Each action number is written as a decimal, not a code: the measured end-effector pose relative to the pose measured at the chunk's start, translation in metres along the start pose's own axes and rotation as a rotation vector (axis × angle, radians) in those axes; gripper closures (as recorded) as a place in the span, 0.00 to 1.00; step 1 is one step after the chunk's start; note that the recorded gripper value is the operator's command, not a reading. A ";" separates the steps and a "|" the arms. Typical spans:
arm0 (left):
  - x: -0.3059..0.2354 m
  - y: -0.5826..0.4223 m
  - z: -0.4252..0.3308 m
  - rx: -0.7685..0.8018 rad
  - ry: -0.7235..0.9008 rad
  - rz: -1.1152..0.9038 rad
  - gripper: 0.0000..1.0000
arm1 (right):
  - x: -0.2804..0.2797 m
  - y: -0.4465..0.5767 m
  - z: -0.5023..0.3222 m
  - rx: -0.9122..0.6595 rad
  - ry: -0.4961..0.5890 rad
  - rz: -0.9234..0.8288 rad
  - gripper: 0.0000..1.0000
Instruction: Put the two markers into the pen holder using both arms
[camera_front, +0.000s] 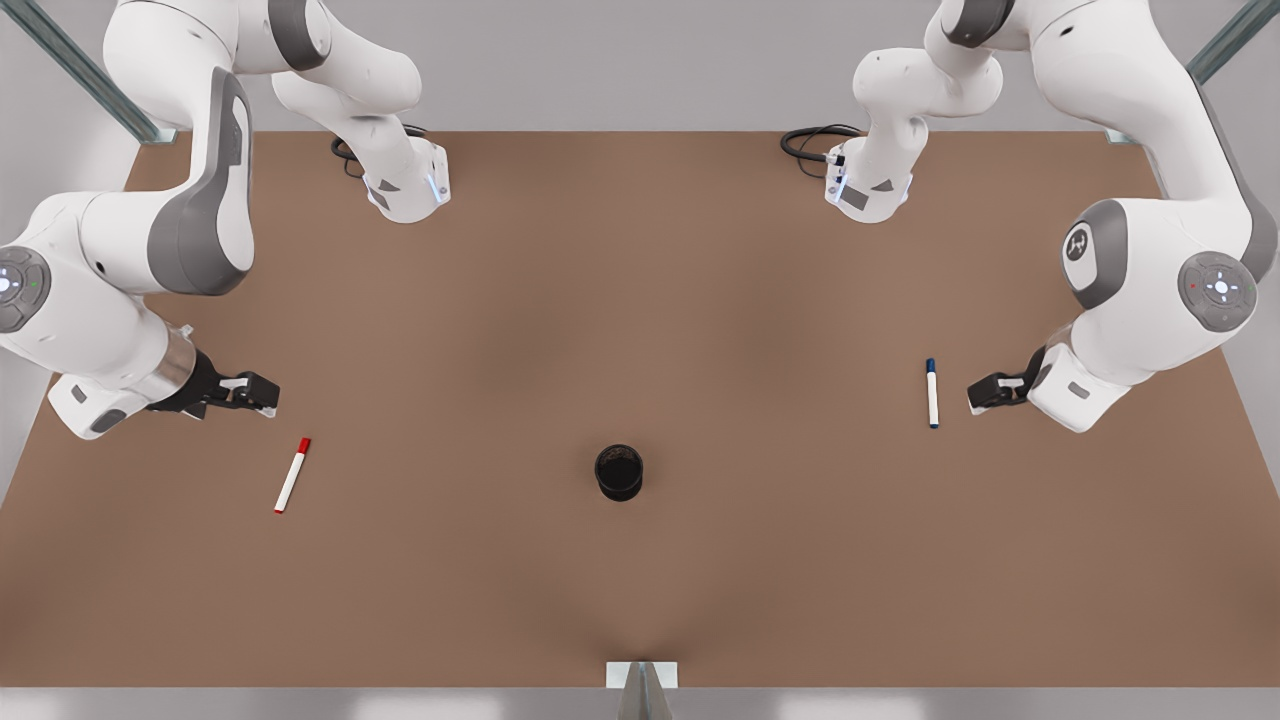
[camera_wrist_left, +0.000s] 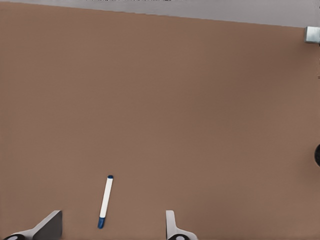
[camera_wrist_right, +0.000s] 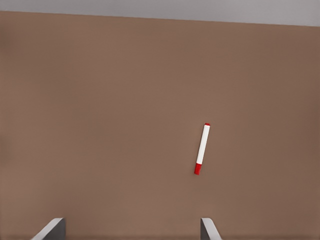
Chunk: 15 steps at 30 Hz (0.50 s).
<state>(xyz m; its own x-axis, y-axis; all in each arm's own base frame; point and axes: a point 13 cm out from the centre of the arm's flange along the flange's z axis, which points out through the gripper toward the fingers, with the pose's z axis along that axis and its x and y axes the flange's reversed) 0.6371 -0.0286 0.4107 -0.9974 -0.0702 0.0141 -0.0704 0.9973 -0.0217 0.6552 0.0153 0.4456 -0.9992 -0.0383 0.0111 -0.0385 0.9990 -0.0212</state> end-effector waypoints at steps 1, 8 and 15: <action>-0.001 0.000 0.001 0.000 -0.002 0.007 0.00 | 0.000 0.000 0.001 0.000 0.001 0.000 0.00; 0.049 0.079 0.166 -0.016 0.168 -0.050 0.00 | -0.025 -0.044 0.125 -0.001 0.092 0.061 0.00; 0.083 0.114 0.267 -0.023 0.147 -0.005 0.00 | -0.035 -0.087 0.287 -0.013 0.132 0.122 0.00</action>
<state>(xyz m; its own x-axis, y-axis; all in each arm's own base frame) 0.5431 0.0735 0.1427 -0.9843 -0.0725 0.1608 -0.0731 0.9973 0.0021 0.6903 -0.0765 0.1602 -0.9863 0.0857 0.1408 0.0841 0.9963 -0.0171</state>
